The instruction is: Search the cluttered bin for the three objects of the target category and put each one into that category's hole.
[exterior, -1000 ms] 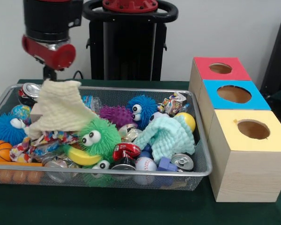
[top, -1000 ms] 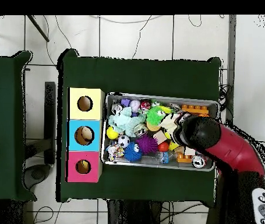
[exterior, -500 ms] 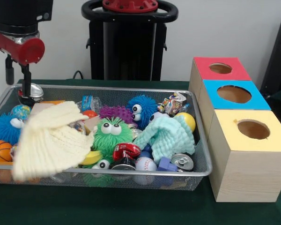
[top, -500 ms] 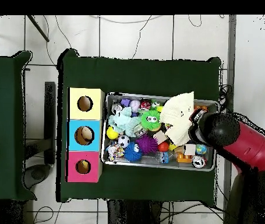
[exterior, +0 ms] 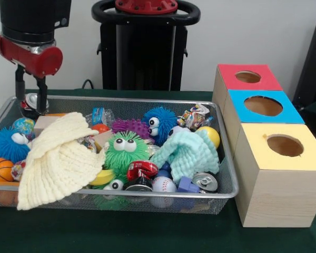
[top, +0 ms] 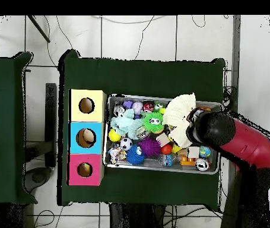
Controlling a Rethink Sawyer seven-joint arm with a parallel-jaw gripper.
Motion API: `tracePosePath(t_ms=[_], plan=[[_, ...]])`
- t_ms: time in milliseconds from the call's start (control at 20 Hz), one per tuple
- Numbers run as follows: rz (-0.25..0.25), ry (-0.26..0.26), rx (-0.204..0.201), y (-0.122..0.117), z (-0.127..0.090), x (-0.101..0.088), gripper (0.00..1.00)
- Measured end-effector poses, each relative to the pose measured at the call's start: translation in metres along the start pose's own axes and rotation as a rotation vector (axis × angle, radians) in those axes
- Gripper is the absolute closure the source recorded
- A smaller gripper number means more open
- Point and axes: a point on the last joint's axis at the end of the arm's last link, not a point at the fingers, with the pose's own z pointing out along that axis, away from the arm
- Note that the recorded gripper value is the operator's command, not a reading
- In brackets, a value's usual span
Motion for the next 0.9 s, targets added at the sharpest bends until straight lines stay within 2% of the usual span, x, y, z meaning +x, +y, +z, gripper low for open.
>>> tracePosePath(t_ms=[550, 800, 900], plan=[[-0.080, -0.012, -0.009, 0.047, -0.010, 0.017, 0.00], [-0.101, -0.008, -0.011, 0.060, -0.007, 0.025, 0.00], [-0.124, -0.002, -0.010, 0.073, 0.000, 0.033, 0.00]])
